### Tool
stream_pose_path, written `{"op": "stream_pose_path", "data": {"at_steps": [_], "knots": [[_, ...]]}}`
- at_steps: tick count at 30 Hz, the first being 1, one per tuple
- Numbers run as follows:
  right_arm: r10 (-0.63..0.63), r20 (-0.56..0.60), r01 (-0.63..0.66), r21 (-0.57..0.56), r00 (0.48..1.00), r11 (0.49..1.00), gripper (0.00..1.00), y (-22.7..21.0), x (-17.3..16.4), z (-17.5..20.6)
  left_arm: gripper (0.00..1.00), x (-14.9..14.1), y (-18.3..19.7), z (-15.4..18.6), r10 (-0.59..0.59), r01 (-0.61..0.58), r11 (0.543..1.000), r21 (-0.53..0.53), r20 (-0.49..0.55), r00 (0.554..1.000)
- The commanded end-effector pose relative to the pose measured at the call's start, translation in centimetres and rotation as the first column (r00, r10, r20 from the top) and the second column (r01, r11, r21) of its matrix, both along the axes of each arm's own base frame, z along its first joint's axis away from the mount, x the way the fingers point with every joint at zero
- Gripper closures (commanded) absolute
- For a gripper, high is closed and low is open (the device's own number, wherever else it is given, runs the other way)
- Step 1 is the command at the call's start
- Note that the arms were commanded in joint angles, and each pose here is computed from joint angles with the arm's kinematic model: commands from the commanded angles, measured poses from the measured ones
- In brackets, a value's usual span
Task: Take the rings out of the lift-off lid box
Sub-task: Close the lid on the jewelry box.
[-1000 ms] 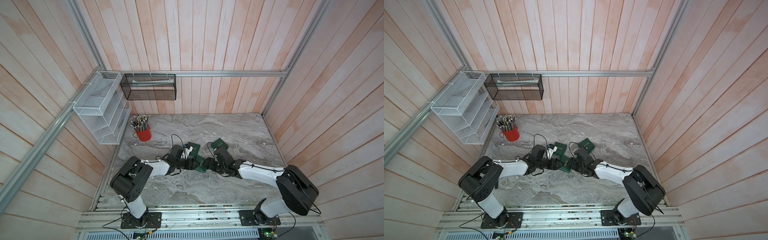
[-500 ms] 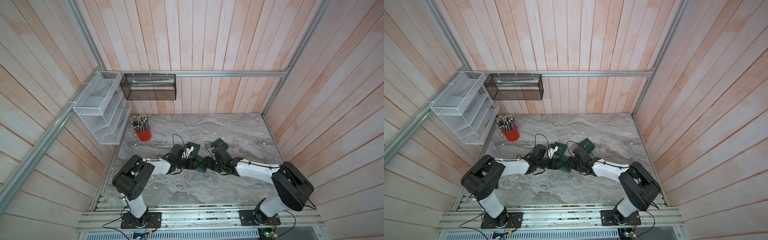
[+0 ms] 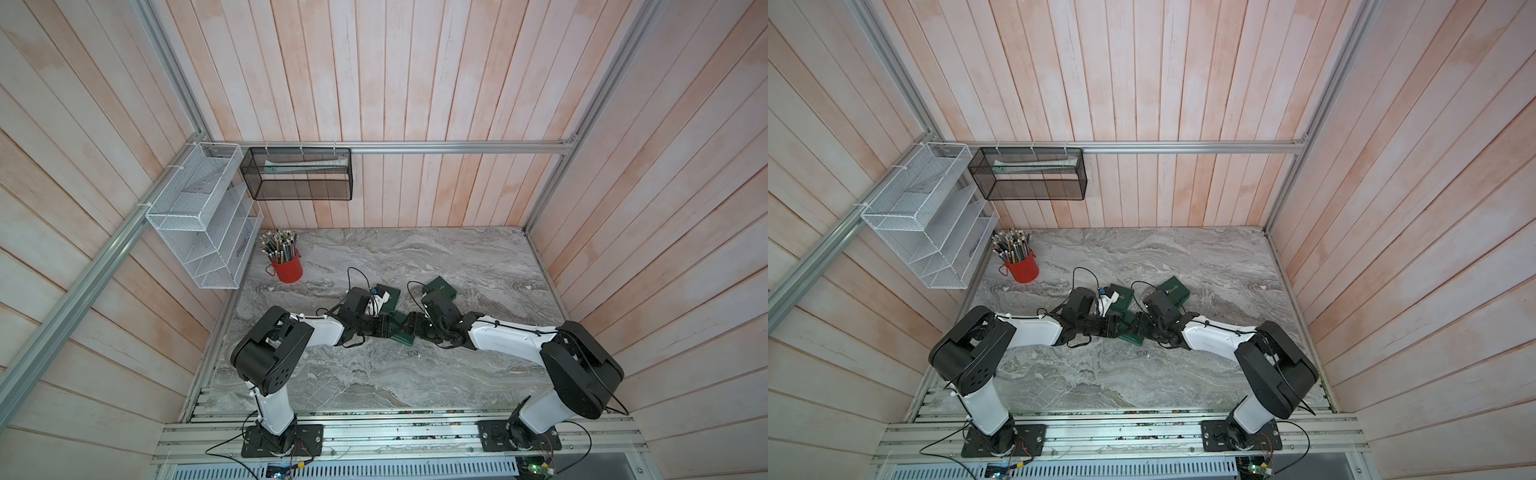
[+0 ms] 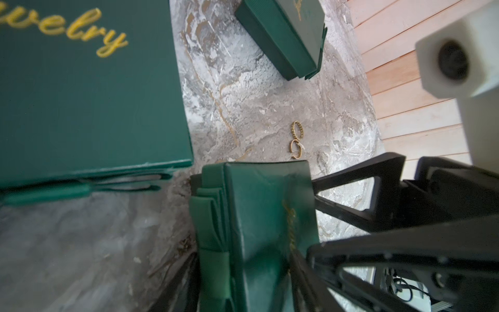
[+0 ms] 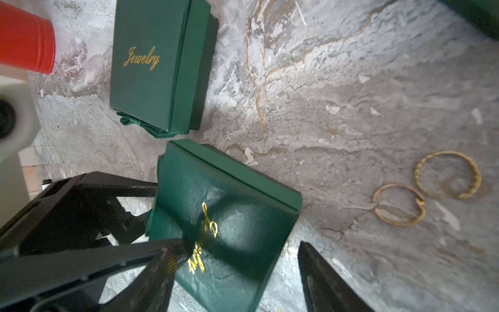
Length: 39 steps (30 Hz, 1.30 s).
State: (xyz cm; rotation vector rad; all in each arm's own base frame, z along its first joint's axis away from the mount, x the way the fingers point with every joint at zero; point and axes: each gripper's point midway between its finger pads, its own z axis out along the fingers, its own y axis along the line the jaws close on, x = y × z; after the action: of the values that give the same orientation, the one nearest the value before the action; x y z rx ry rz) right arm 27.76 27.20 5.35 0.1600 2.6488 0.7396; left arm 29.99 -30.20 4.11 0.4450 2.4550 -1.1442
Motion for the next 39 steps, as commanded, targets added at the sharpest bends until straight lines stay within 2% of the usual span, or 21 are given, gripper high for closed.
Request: {"op": "stream_pose_path", "data": {"at_steps": [1, 11, 15, 20, 32, 36, 39], "knots": [[0.012, -0.017, -0.012, -0.017, 1.0, 1.0, 0.27, 0.0, 0.1, -0.3, 0.46, -0.3, -0.3, -0.6, -0.017, 0.017, 1.0, 0.005, -0.03, 0.999], [-0.028, -0.06, 0.025, -0.058, 0.998, 0.998, 0.27, -1.4, 0.0, -1.2, 0.45, -0.5, -0.3, -1.4, -0.002, 0.003, 1.0, 0.011, -0.062, 0.998], [-0.037, -0.03, 0.035, -0.073, 0.999, 0.997, 0.27, -2.2, 0.3, -0.5, 0.39, -0.7, -1.3, -0.8, -0.006, 0.007, 1.0, 0.009, -0.043, 0.999], [-0.086, 0.036, 0.089, -0.08, 0.996, 0.993, 0.26, -4.0, 1.5, 1.7, 0.38, -0.7, -3.7, -0.9, -0.04, 0.04, 0.999, 0.005, -0.048, 0.998], [-0.16, 0.125, 0.175, -0.119, 0.979, 0.977, 0.23, -8.5, 3.6, 4.4, 0.38, 2.9, -6.9, 1.0, -0.018, 0.017, 0.998, -0.056, -0.023, 1.0], [-0.168, 0.158, 0.184, -0.088, 0.973, 0.979, 0.22, -9.2, 3.9, 5.3, 0.31, 3.8, -6.7, 1.2, 0.011, -0.011, 1.0, -0.014, -0.003, 1.0], [-0.176, 0.197, 0.193, -0.075, 0.965, 0.978, 0.22, -9.7, 4.4, 6.1, 0.21, 4.9, -5.9, 2.3, 0.056, -0.058, 0.998, 0.034, 0.048, 0.997]]}}
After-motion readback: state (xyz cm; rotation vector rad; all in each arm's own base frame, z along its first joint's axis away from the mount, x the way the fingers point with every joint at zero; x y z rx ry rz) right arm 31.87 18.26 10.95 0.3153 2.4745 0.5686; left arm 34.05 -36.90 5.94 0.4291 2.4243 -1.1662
